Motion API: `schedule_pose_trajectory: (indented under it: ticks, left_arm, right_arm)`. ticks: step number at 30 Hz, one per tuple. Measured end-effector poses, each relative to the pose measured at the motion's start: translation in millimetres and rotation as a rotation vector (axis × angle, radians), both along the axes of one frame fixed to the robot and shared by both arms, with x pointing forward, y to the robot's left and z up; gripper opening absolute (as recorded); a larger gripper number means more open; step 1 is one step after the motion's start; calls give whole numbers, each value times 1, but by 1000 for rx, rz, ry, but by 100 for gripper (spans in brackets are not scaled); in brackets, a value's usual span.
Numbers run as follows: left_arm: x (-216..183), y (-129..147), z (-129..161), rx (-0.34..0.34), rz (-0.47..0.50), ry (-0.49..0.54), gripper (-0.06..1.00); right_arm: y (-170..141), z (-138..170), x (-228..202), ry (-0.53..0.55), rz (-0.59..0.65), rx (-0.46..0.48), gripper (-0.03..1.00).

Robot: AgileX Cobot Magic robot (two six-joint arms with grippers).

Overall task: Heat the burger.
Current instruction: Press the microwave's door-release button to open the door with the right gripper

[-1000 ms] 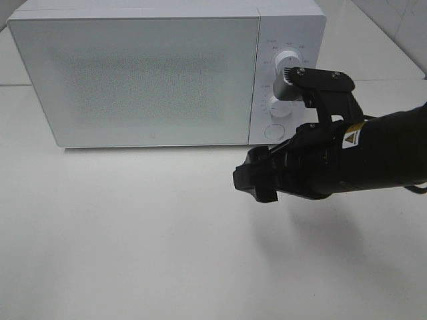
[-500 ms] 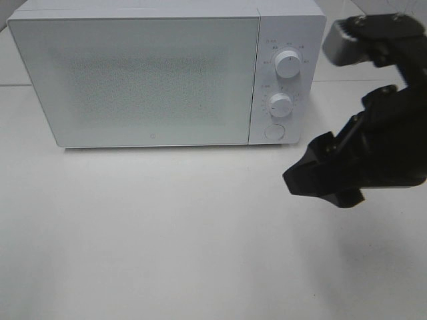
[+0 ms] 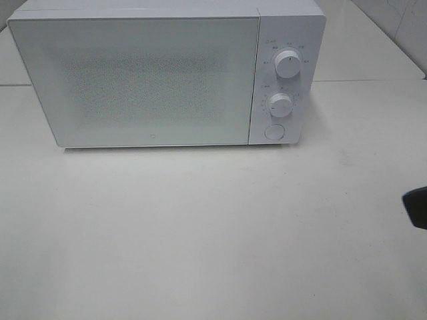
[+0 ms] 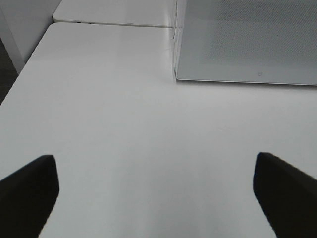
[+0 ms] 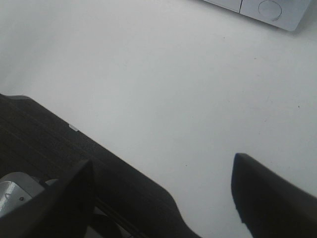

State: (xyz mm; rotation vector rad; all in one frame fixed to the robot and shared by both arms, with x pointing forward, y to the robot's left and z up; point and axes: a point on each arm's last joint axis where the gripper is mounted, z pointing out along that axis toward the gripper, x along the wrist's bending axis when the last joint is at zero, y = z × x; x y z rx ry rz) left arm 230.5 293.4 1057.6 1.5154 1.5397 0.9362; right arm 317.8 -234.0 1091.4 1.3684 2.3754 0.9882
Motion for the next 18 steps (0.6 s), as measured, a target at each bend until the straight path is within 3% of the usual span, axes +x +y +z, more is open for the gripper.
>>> schedule_pose_trajectory:
  ticks: [8,18]
  left_arm:
    - [0,0,0,0,0,0,99]
    - [0,0,0,0,0,0,99]
  right_arm:
    - [-25,8,-27,-62,-68,34,75]
    - [-53,15,-65,-253,-260,97,75]
